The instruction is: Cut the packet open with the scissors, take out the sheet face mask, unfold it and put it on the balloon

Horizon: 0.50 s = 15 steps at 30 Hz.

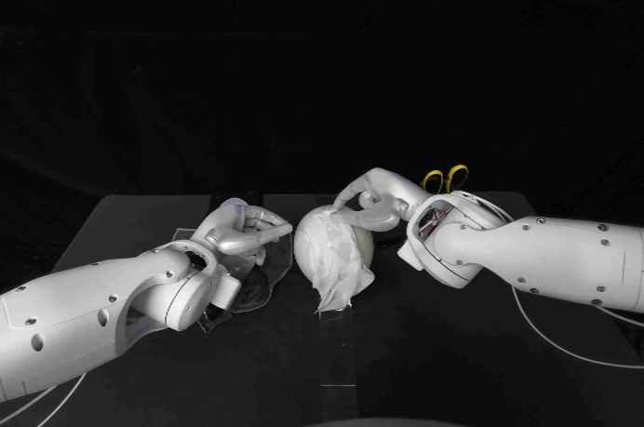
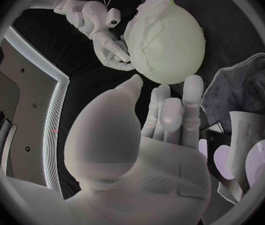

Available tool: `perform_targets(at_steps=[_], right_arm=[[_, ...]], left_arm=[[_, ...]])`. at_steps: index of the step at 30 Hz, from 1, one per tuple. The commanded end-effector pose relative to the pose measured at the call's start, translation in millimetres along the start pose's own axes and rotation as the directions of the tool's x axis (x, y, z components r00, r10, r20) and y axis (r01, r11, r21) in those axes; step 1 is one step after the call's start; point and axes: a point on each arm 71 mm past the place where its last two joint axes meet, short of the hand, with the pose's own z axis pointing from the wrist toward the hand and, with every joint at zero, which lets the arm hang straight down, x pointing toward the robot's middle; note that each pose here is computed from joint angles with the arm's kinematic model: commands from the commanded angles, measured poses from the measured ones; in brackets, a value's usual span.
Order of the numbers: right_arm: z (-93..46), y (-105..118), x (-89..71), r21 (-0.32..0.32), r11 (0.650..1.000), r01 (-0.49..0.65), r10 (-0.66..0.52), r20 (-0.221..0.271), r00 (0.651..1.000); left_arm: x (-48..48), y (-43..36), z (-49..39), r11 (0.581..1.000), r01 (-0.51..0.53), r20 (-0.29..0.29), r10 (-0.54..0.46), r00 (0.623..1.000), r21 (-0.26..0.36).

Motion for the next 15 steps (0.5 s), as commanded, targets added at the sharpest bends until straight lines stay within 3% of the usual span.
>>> perform_targets(at_steps=[1,15], right_arm=[[1.1,0.1,2.6,0.001,1.000,0.021,-0.021,-0.028,0.999],[2.3,1.5,7.0,-0.006,0.999,0.042,-0.042,-0.058,0.997]], left_arm=[[5.0,-2.4,0.5,1.000,0.001,-0.029,-0.001,1.000,-0.001],[9.0,-3.3,0.4,1.000,0.019,-0.049,-0.019,0.999,-0.007]])
